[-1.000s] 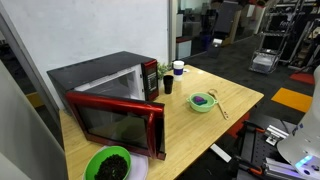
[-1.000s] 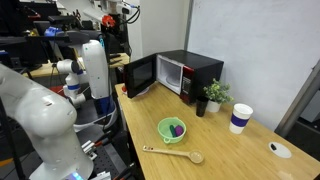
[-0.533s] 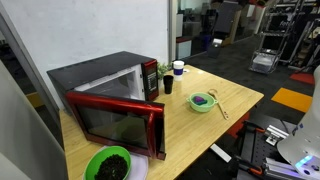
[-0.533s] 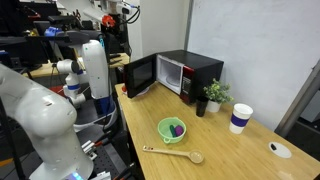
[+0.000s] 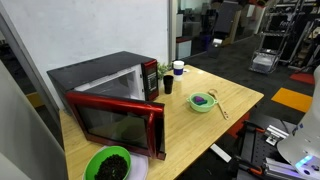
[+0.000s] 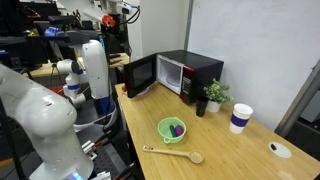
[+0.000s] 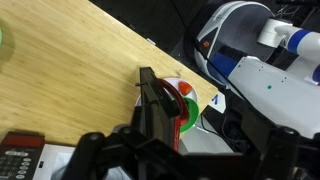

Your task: Close the microwave door, move the white plate to the right, remove the zucchini and purple grapes from the green pot and place them on the white plate

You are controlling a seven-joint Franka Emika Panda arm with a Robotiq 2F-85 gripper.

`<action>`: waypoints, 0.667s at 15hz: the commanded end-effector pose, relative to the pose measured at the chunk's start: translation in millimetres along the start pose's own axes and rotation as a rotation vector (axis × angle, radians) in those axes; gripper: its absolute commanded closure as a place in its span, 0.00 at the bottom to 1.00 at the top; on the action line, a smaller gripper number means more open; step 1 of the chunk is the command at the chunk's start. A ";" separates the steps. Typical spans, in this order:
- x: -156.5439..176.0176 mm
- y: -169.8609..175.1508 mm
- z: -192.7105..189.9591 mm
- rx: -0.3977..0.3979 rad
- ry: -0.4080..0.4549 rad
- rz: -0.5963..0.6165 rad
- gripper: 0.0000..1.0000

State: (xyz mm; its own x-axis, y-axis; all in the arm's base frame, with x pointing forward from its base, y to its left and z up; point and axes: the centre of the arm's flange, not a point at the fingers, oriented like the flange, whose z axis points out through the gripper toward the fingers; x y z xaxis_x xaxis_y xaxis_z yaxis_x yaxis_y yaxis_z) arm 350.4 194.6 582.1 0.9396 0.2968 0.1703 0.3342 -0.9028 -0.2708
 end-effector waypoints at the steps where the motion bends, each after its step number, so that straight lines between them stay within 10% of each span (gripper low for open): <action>1: 0.0 0.0 0.0 0.000 0.000 0.000 0.00; 10: 46.4 -12.5 41.7 0.044 0.056 -0.063 0.00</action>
State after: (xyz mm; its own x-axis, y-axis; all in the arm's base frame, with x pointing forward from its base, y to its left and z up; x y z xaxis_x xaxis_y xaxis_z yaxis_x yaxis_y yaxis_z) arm 363.1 211.3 573.5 0.9245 0.3096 0.2225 0.3647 -0.8881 -0.2797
